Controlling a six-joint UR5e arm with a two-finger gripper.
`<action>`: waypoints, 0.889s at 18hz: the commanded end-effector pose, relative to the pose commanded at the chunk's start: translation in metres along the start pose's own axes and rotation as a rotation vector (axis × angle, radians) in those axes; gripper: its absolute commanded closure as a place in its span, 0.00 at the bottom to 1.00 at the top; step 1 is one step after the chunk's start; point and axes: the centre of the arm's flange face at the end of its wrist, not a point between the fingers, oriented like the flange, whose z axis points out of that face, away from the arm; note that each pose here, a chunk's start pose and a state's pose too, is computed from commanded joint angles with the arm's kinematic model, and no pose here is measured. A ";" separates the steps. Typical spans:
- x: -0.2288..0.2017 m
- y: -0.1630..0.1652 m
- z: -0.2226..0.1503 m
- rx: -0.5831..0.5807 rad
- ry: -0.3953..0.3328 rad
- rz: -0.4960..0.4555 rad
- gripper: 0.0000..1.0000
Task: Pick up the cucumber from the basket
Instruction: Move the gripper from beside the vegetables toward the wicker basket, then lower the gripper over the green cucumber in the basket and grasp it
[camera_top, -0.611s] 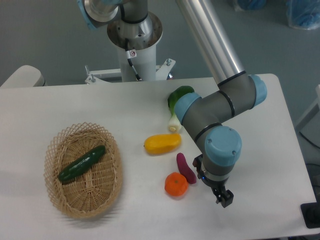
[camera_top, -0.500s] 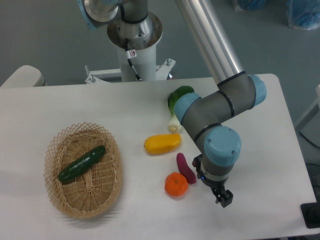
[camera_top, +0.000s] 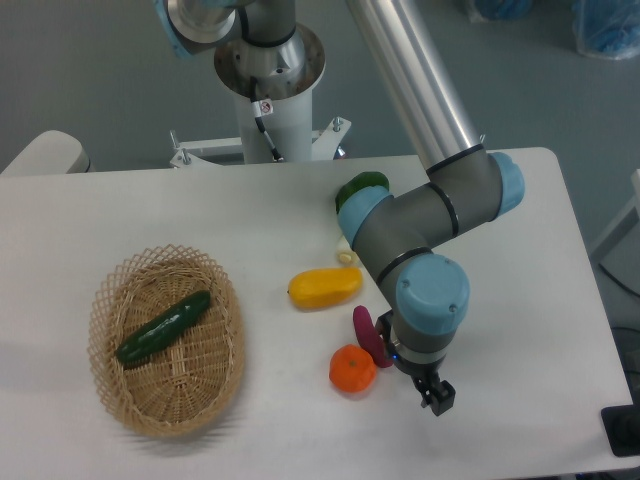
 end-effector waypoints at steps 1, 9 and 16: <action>0.004 -0.006 -0.001 -0.001 0.003 0.000 0.00; 0.080 -0.068 -0.021 0.015 0.038 -0.027 0.00; 0.148 -0.125 -0.056 0.065 0.042 -0.060 0.00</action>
